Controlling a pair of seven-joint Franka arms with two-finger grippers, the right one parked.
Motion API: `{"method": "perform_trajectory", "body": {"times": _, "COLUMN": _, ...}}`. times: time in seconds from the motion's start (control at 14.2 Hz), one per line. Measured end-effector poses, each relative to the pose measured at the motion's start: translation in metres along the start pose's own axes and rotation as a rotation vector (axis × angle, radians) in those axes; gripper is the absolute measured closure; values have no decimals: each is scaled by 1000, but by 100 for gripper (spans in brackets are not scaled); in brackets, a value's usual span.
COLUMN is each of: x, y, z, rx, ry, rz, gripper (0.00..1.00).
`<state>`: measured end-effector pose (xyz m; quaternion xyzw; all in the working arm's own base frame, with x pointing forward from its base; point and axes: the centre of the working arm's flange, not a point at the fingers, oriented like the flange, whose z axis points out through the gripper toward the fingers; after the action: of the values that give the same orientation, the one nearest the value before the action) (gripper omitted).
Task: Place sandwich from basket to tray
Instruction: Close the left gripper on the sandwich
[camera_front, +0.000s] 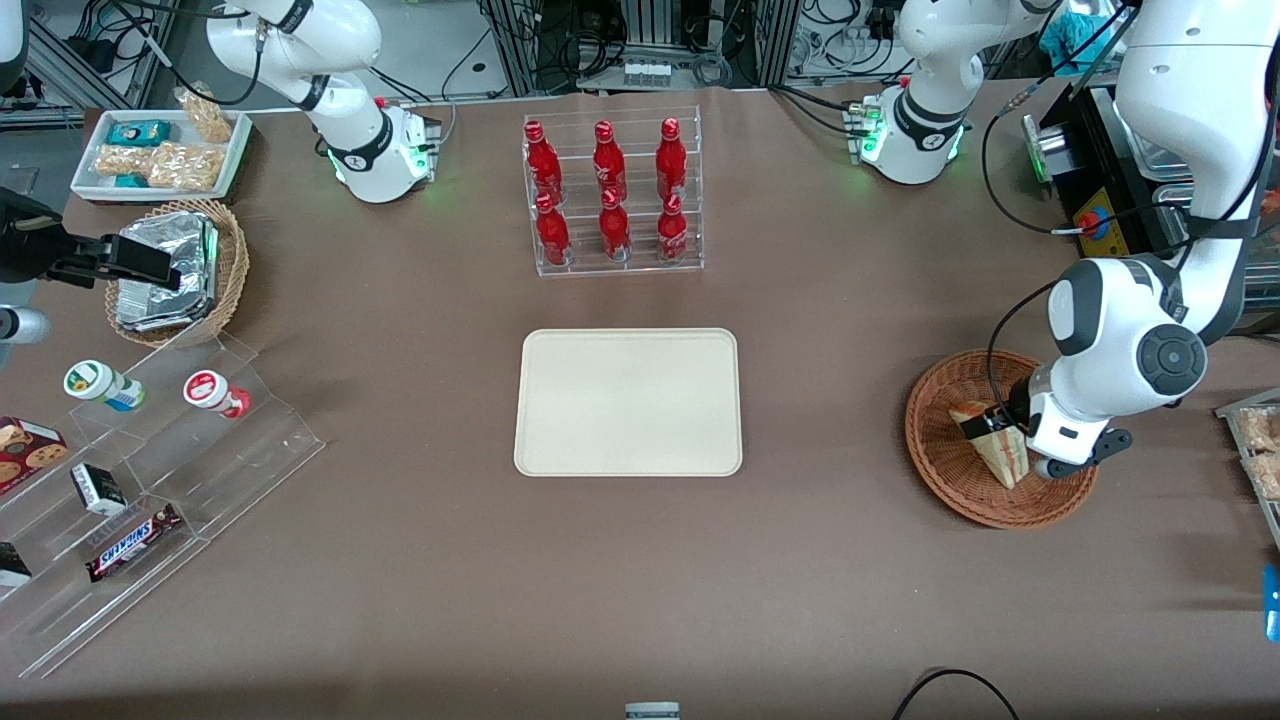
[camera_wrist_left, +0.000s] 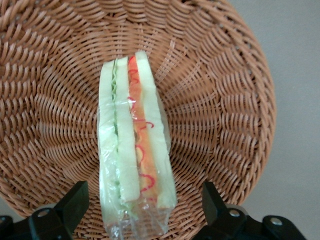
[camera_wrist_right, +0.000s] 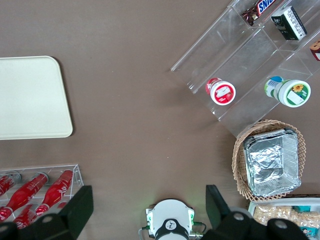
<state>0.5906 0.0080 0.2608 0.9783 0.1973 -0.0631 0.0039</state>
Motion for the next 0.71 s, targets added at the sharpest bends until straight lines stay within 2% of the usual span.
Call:
{"method": "perform_trajectory", "body": {"times": 0.21, "x": 3, "y": -8, "z": 4, "rx": 1, "ry": -2, "rz": -15, "gripper": 4}}
{"method": "perform_trajectory", "body": {"times": 0.42, "x": 6, "y": -13, "z": 4, "rx": 1, "ry": 1, "rz": -25, "gripper": 37}}
{"method": "perform_trajectory", "body": {"times": 0.71, "x": 8, "y": -10, "z": -2, "rx": -5, "ry": 14, "rz": -21, "gripper": 73}}
